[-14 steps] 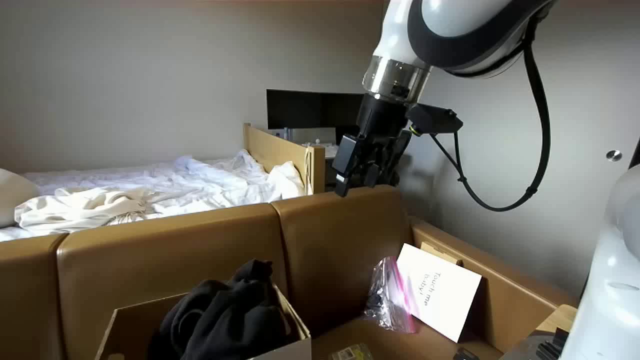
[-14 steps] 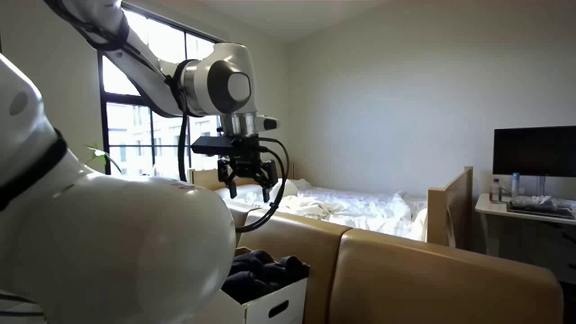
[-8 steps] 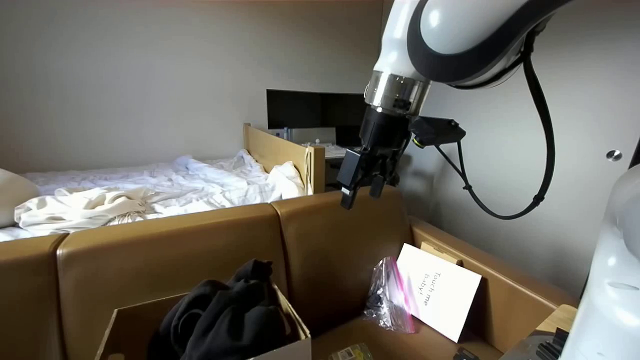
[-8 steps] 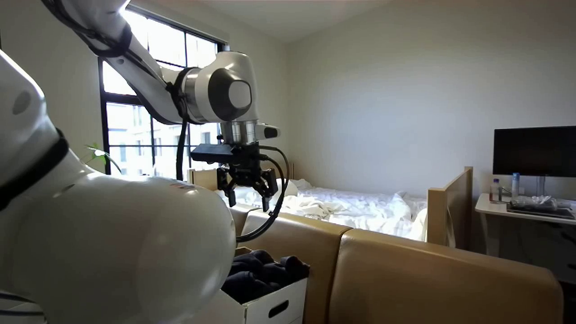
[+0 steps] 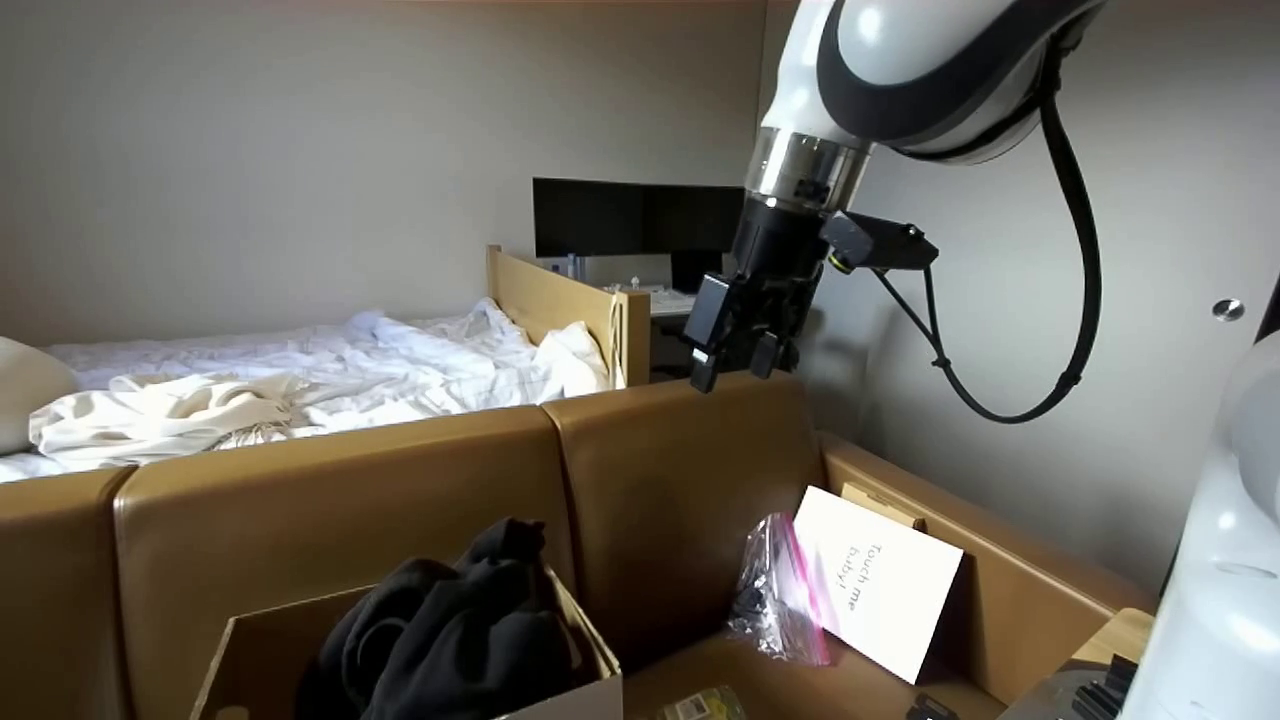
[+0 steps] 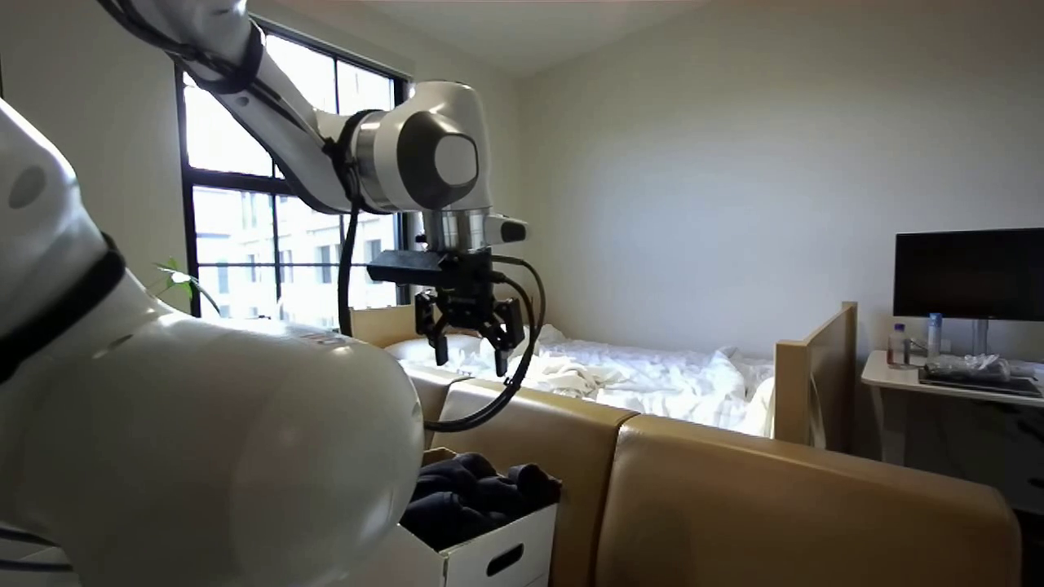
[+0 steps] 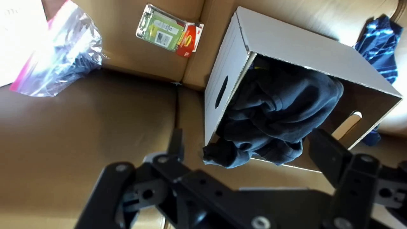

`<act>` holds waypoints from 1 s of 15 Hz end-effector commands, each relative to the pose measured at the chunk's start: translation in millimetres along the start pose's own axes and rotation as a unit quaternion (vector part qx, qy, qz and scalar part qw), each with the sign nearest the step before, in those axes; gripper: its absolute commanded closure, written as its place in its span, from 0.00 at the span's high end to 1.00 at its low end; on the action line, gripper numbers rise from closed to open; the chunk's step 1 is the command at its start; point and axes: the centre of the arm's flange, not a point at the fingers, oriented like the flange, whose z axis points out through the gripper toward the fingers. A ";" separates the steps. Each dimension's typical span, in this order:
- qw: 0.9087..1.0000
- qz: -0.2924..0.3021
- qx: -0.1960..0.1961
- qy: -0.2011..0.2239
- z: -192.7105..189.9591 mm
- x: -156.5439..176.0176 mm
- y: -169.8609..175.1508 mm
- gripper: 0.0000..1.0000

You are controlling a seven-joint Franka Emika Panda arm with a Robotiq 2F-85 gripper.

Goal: Put the white paper gab on the right into the box

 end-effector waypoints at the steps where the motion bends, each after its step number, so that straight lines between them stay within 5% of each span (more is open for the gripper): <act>1: 0.999 0.017 -0.003 -0.028 -1.6 -4.3 66.2 1.00; 4: 0.998 0.057 -0.016 -0.020 -3.6 -19.9 145.4 1.00; 10: 0.977 0.129 -0.119 0.118 -16.2 -63.6 302.7 1.00; 13: 0.965 0.201 -0.136 0.103 2.6 -99.5 339.5 1.00; 14: 0.969 0.188 -0.117 0.114 -33.2 -77.3 333.2 1.00; 15: 0.967 0.199 -0.118 0.108 -28.4 -83.4 341.2 1.00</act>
